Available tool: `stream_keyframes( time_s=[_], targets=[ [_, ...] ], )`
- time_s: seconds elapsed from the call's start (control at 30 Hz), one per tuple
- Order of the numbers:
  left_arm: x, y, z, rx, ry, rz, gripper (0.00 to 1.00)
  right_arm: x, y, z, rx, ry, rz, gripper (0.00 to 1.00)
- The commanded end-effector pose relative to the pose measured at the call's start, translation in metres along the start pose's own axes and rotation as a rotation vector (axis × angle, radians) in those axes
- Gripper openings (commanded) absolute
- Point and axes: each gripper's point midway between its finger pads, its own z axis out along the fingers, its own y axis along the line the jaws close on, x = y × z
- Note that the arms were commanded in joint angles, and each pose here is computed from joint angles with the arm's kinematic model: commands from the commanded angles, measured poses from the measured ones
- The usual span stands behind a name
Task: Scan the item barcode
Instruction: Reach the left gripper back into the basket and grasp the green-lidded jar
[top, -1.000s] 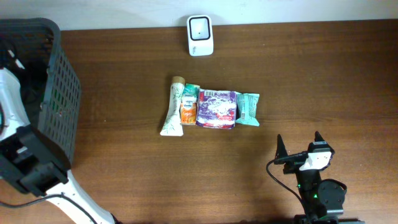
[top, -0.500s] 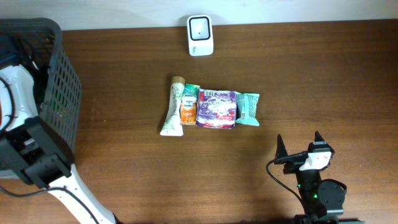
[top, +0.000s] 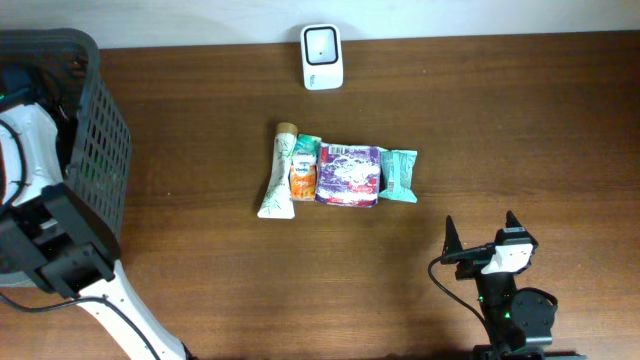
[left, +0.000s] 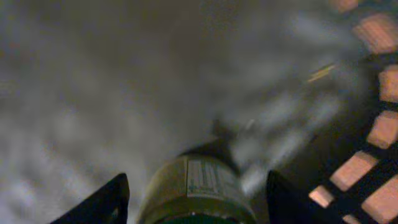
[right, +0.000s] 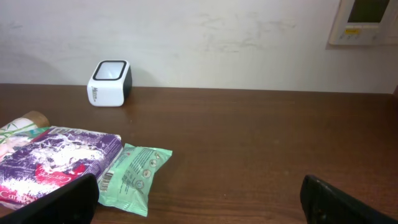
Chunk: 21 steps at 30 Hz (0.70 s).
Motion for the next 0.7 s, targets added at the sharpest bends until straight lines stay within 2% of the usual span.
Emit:
stream_keyframes(
  time_s=[0.0, 0.13, 0.27, 0.43, 0.67],
  targets=[
    [-0.023, 0.035, -0.049, -0.087, -0.074, -0.042, 0.61, 0.003, 0.003, 0.0, -0.015, 0.004, -0.006, 0.99],
    [-0.028, 0.062, -0.102, -0.094, -0.096, -0.098, 0.61, 0.003, 0.003, 0.0, -0.015, 0.004, -0.006, 0.99],
    [-0.023, 0.077, -0.135, -0.092, -0.107, -0.147, 0.61, 0.003, 0.003, 0.0, -0.015, 0.004, -0.006, 0.99],
    [-0.027, 0.084, -0.193, -0.045, -0.235, -0.215, 0.61, 0.003, 0.003, 0.0, -0.015, 0.004, -0.006, 0.99],
    [-0.03, 0.084, -0.208, -0.027, -0.282, -0.23, 0.63, 0.003, 0.003, 0.0, -0.015, 0.004, -0.006, 0.99]
  ],
)
